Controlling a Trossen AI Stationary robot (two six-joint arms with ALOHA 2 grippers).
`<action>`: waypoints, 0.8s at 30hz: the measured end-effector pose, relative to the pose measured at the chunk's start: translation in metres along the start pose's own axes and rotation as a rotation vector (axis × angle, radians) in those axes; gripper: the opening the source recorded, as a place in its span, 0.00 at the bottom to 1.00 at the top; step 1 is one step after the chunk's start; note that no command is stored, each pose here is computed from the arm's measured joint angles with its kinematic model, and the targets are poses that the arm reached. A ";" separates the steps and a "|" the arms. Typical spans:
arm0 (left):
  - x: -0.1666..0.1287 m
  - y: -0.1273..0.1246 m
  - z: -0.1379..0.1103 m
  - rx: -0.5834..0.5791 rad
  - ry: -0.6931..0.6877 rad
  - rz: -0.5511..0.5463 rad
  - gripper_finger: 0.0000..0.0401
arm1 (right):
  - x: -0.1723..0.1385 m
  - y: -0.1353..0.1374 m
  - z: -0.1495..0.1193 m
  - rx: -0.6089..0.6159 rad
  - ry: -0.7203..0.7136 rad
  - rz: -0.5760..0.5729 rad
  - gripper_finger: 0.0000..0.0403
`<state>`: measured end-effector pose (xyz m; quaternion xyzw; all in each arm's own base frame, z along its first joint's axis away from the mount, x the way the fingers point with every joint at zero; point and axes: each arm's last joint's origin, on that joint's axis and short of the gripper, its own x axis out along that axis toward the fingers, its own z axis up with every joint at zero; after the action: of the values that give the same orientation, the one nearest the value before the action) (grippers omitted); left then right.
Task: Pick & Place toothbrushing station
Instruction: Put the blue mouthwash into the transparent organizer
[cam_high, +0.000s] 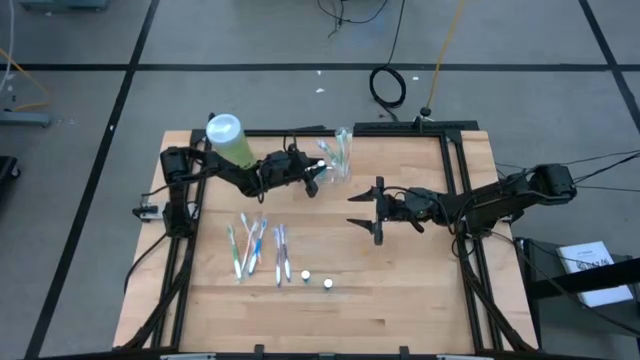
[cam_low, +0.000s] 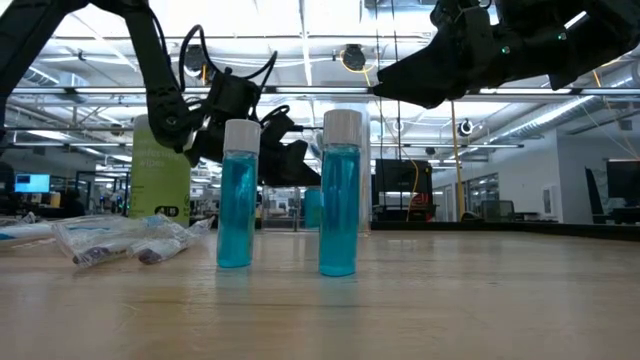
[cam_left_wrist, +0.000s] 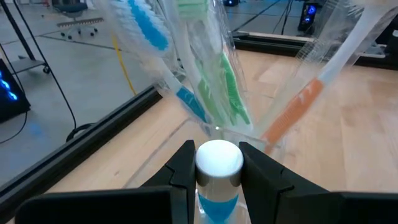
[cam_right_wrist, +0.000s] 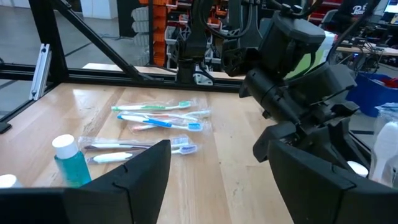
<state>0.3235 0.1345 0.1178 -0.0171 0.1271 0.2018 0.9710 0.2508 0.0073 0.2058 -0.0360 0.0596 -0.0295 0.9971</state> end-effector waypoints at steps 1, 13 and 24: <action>0.000 0.000 0.000 0.000 0.000 0.001 0.21 | 0.000 0.000 0.000 -0.001 0.000 0.000 0.65; 0.000 -0.001 -0.001 -0.019 0.008 -0.001 0.58 | 0.000 0.000 0.000 -0.001 0.000 0.000 0.65; -0.002 0.000 0.005 -0.014 -0.045 0.010 0.70 | 0.000 0.000 0.000 -0.001 0.000 0.000 0.65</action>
<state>0.3234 0.1341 0.1230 -0.0186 0.1040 0.2078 0.9725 0.2508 0.0073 0.2058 -0.0363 0.0596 -0.0295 0.9971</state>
